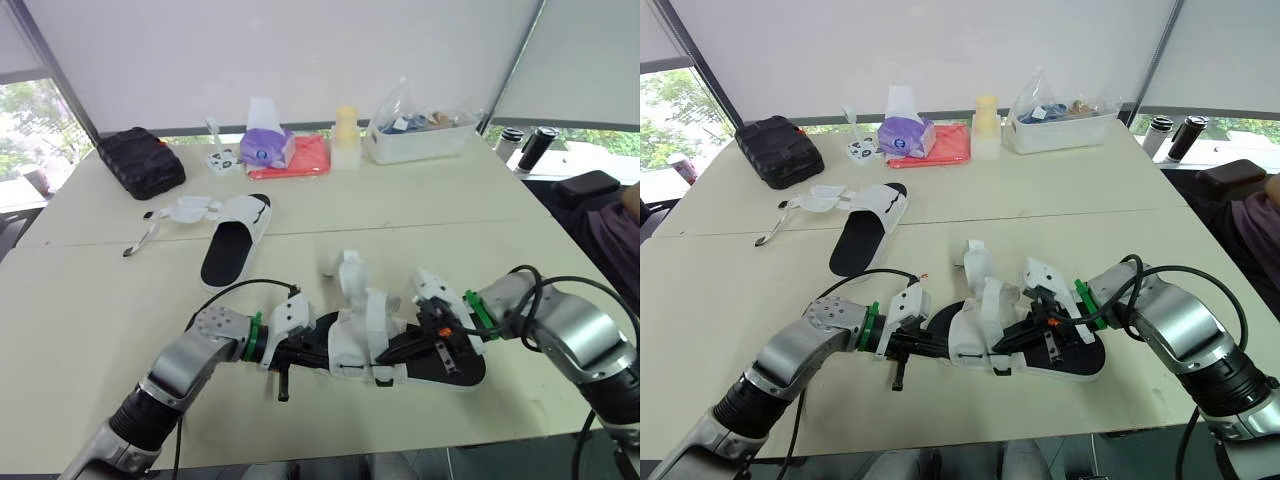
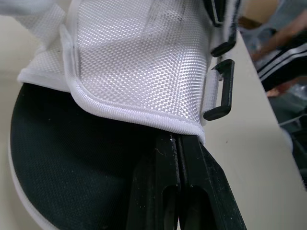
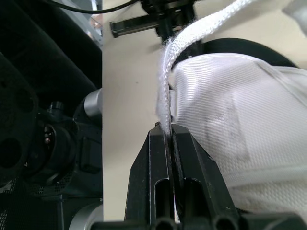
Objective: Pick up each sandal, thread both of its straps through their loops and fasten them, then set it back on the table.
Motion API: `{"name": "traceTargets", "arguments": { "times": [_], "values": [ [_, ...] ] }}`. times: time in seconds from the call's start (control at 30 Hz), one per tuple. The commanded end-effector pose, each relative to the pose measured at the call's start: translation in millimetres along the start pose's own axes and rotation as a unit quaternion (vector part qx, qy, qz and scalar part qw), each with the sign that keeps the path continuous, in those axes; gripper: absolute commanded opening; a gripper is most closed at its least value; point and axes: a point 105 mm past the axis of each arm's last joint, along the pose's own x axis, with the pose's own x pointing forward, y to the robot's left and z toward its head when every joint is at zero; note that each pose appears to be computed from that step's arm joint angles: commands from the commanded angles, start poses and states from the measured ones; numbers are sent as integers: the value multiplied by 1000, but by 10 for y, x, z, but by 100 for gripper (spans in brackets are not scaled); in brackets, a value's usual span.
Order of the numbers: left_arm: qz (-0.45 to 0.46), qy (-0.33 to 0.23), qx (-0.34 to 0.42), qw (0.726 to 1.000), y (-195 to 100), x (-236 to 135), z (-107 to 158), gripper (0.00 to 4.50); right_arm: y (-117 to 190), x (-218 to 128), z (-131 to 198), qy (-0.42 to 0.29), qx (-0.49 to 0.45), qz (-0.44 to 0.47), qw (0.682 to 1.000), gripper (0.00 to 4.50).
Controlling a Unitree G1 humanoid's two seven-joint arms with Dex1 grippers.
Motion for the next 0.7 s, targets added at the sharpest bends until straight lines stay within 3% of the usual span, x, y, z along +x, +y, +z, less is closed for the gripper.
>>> {"name": "traceTargets", "arguments": {
  "times": [0.03,0.1,0.23,0.33,0.53,0.7],
  "values": [
    [-45,-14,-30,998,-151,142,11,0,-77,-176,78,-15,-20,-54,998,138],
    [-45,-24,-45,998,-165,172,26,0,-145,-338,115,-30,-9,-98,995,234],
    [-36,-34,-58,997,-176,183,28,0,-158,-678,91,-60,45,-157,985,234],
    [-17,-32,-50,998,-111,160,11,0,19,-786,-29,-74,118,-146,979,234],
    [18,-29,-28,999,47,100,-8,0,554,-433,-403,-54,216,-64,973,234],
    [37,-30,-16,999,137,12,35,0,530,-230,-539,-76,241,-74,965,234]
  ]
}}
